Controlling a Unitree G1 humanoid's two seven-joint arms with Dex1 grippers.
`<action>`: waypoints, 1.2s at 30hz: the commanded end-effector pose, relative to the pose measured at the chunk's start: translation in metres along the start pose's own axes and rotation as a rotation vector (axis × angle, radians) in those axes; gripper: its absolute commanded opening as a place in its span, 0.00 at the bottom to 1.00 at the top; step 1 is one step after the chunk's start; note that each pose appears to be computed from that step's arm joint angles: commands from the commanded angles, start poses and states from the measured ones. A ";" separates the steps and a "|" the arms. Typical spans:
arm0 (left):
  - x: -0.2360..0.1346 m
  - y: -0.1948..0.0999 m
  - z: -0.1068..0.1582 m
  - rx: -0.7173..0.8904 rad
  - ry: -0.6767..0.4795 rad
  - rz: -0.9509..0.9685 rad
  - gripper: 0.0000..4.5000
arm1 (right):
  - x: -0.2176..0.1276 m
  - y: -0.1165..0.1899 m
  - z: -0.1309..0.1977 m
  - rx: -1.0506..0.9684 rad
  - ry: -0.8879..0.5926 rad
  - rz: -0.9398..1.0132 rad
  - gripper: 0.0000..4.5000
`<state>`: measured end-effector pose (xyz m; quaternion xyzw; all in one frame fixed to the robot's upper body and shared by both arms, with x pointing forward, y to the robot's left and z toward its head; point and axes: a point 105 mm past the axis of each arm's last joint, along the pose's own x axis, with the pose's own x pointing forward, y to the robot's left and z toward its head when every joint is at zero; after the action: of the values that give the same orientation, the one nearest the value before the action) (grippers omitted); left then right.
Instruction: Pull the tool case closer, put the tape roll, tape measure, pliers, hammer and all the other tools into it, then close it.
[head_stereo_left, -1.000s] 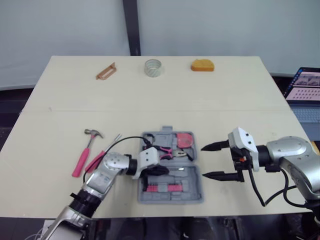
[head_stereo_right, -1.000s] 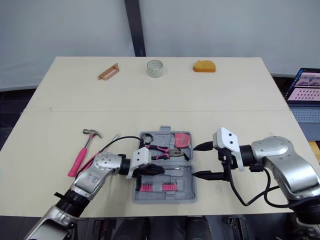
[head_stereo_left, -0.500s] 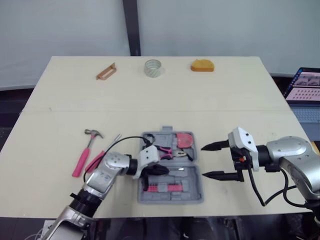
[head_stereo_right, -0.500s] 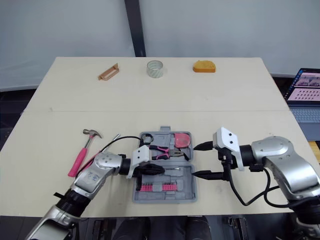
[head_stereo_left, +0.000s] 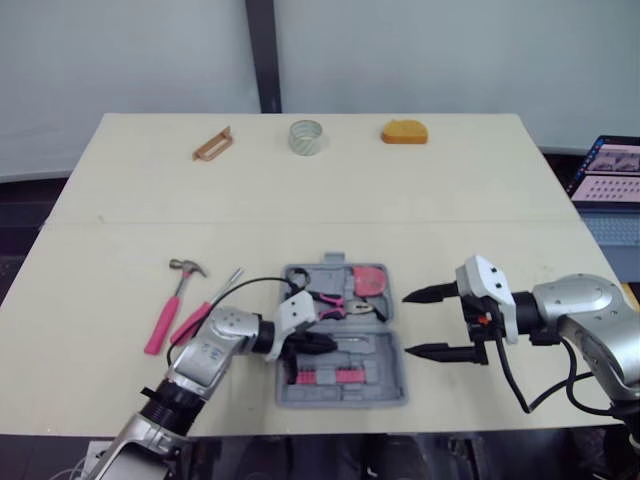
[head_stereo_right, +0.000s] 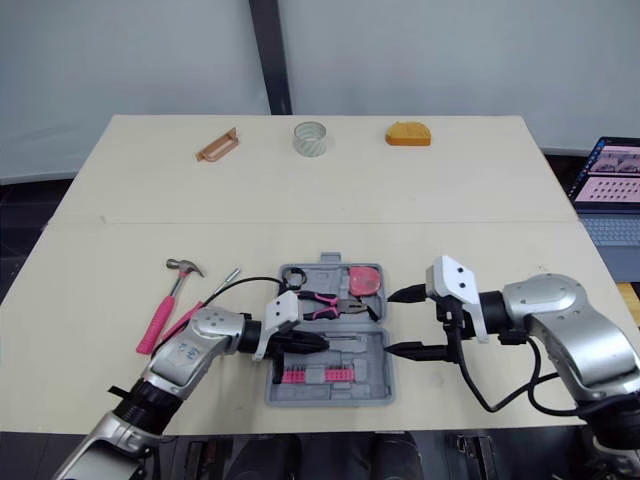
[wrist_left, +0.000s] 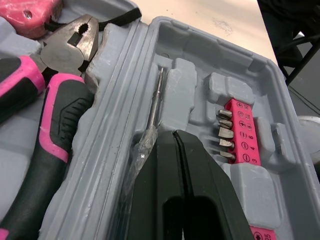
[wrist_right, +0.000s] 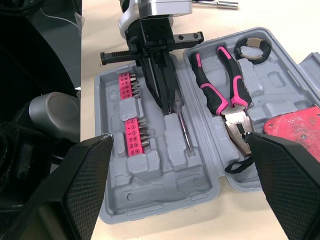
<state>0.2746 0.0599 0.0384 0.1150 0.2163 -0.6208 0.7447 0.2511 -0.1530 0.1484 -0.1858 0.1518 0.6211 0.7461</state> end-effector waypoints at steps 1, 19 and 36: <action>0.002 -0.004 -0.035 -0.130 0.085 0.013 0.01 | -0.004 0.000 0.009 -0.040 -0.011 -0.014 1.00; -0.037 -0.017 0.049 -0.049 -0.159 -0.062 0.01 | -0.010 -0.003 0.011 0.006 -0.061 -0.036 1.00; -0.228 0.018 -0.016 -0.194 -0.128 0.693 0.99 | -0.090 -0.049 -0.065 0.355 -0.112 -0.488 1.00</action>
<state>0.2580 0.2632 0.1174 0.0533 0.1976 -0.3296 0.9217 0.2808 -0.2635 0.1281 -0.0416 0.1903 0.4054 0.8932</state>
